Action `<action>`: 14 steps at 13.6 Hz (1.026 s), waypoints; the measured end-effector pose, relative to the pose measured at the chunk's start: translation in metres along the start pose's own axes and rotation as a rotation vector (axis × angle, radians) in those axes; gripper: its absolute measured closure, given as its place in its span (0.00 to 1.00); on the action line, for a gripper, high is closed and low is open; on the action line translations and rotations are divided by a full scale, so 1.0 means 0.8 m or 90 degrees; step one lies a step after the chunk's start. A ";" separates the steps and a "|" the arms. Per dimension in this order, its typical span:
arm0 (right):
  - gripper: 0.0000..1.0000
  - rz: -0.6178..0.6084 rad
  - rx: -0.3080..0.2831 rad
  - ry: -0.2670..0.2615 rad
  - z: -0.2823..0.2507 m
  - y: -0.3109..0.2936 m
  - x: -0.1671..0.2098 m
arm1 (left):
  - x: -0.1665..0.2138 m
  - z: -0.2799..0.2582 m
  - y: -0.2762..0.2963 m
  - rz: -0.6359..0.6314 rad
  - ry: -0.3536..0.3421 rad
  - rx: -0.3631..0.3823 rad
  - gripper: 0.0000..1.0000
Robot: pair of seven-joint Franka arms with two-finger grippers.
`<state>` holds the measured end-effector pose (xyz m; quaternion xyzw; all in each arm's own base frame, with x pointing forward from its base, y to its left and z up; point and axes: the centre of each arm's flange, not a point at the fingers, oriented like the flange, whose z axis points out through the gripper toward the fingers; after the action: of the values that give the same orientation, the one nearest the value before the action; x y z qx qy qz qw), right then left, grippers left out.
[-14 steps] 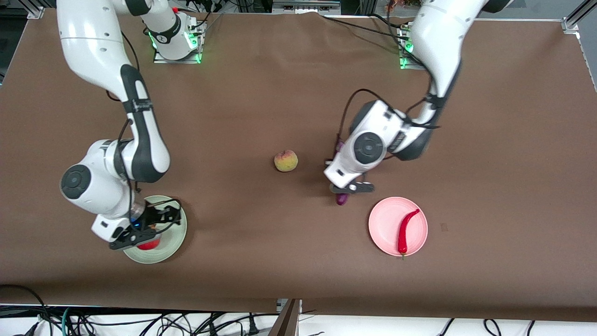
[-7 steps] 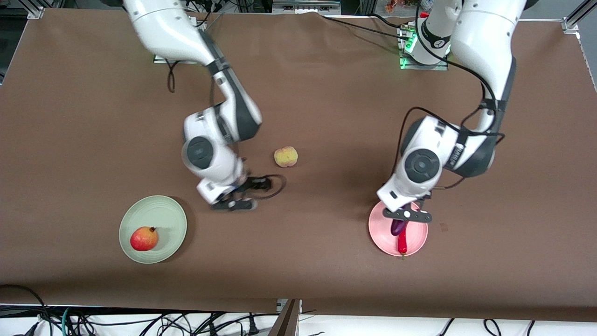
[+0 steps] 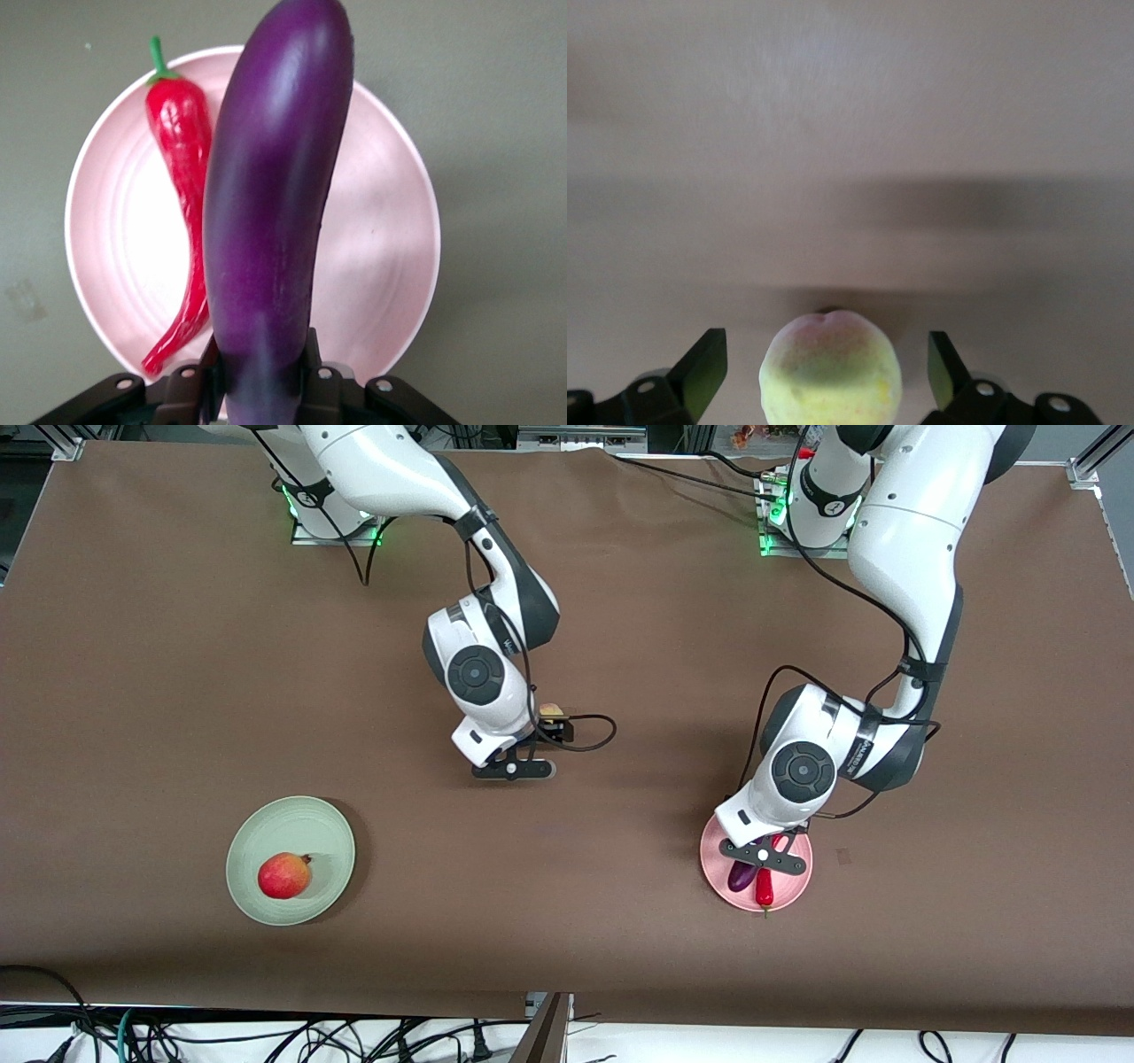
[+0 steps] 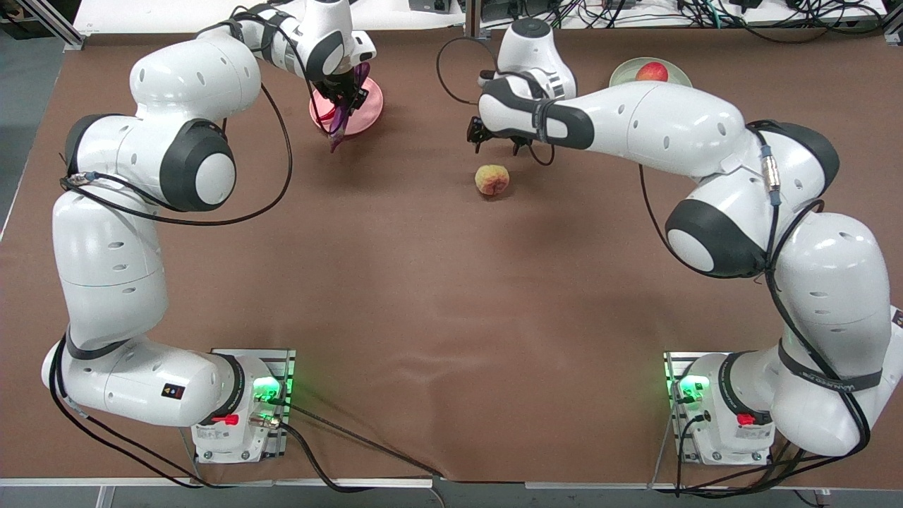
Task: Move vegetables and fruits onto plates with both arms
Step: 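Grasp the peach with the right gripper while the left gripper carries the eggplant, then place the eggplant on the pink plate while the right gripper carries the peach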
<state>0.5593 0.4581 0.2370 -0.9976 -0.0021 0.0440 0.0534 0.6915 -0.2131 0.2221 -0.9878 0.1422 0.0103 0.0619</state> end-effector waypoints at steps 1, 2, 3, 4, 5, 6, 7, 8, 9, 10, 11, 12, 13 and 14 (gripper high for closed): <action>0.00 -0.004 -0.007 -0.006 0.012 -0.006 -0.007 | 0.000 0.001 0.000 0.002 0.001 0.000 0.65; 0.00 -0.008 -0.013 -0.011 0.024 -0.011 -0.014 | 0.001 0.001 0.000 0.002 0.002 0.000 0.60; 0.00 -0.012 -0.018 -0.016 0.034 -0.015 -0.019 | 0.001 0.000 -0.002 0.001 0.003 0.000 0.52; 0.00 -0.015 -0.023 -0.020 0.042 -0.018 -0.023 | 0.002 0.000 -0.006 -0.002 0.004 0.000 0.41; 0.00 -0.018 -0.027 -0.023 0.049 -0.019 -0.026 | 0.003 -0.001 -0.009 -0.004 0.006 0.000 0.33; 0.00 -0.020 -0.031 -0.026 0.056 -0.020 -0.029 | 0.004 -0.003 -0.012 -0.006 0.008 0.000 0.22; 0.07 -0.022 -0.034 -0.028 0.062 -0.022 -0.031 | 0.005 -0.006 -0.013 -0.007 0.011 0.000 0.13; 0.11 -0.024 -0.035 -0.026 0.059 -0.023 -0.032 | 0.007 -0.008 -0.015 -0.011 0.014 -0.004 0.02; 0.12 -0.024 -0.035 -0.025 0.059 -0.023 -0.032 | 0.009 -0.013 -0.017 -0.020 0.017 -0.013 0.00; 0.13 -0.023 -0.036 -0.024 0.058 -0.022 -0.030 | 0.012 -0.022 -0.023 -0.037 0.022 -0.032 0.00; 0.13 -0.019 -0.037 -0.018 0.055 -0.017 -0.024 | 0.013 -0.038 -0.029 -0.056 0.022 -0.051 0.00; 0.13 -0.011 -0.039 -0.004 0.043 -0.005 -0.009 | 0.011 -0.061 -0.037 -0.074 0.011 -0.070 0.00; 0.13 -0.006 -0.038 0.009 0.025 0.014 0.011 | 0.005 -0.088 -0.047 -0.089 -0.006 -0.086 0.00; 0.13 -0.003 -0.038 0.019 0.001 0.042 0.035 | -0.004 -0.116 -0.060 -0.103 -0.024 -0.098 0.00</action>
<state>0.5873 0.4250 0.2298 -0.9993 -0.0049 0.0293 0.0241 0.7023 -0.1785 0.3198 -0.9975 0.0597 0.0349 -0.0110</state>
